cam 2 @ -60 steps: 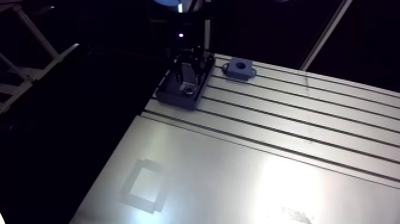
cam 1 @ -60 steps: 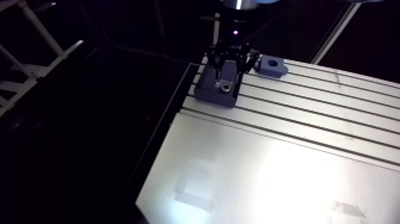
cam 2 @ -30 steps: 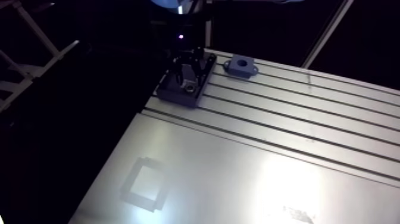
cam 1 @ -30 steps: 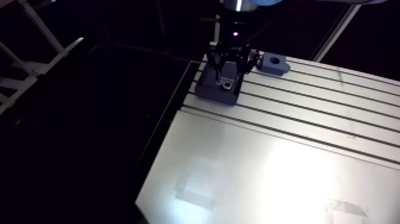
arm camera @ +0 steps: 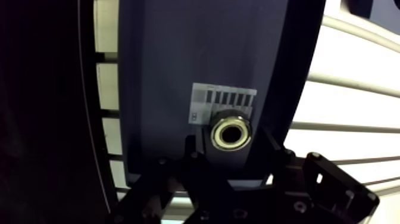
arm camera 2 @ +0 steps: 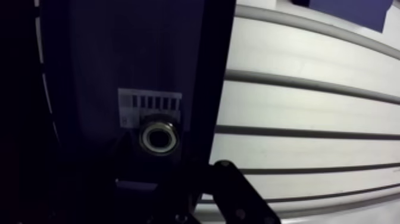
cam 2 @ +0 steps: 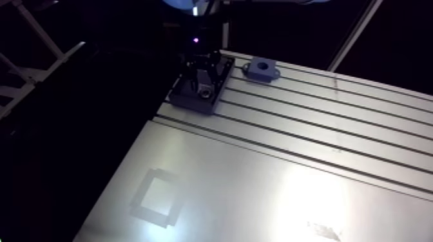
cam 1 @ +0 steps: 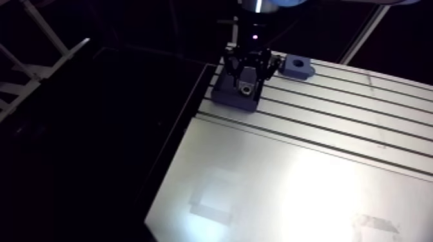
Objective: Pick up the bearing and press it into the housing until flush.
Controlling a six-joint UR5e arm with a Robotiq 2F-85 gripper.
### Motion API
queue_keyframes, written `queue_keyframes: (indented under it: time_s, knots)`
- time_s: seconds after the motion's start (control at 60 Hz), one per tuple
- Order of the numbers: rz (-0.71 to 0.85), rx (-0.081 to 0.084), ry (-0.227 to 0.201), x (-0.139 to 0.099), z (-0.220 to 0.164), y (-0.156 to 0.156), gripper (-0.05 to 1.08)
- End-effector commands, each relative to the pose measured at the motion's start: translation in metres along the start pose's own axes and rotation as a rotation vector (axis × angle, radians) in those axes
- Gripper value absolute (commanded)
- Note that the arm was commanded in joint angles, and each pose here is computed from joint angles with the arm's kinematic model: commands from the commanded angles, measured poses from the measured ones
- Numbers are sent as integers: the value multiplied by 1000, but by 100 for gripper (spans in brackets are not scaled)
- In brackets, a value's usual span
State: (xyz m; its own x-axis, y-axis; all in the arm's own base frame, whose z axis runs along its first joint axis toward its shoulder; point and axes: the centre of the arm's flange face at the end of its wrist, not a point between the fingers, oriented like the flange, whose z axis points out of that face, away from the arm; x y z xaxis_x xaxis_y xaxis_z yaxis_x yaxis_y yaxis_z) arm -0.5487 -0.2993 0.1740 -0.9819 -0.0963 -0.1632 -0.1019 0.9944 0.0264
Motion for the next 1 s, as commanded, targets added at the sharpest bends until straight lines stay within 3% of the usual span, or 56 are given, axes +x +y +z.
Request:
queue_keyframes:
  time_s: [0.017, 0.15, 0.333, 1.0]
  knots:
    - [0, -2, -2, 0, 2, 0, 44]
    - [-3, -1, 4, 2, 3, 0, 44]
    - [-5, -11, 7, 3, 5, 1, 44]
    - [-8, -11, 2, 4, 7, 0, 46]
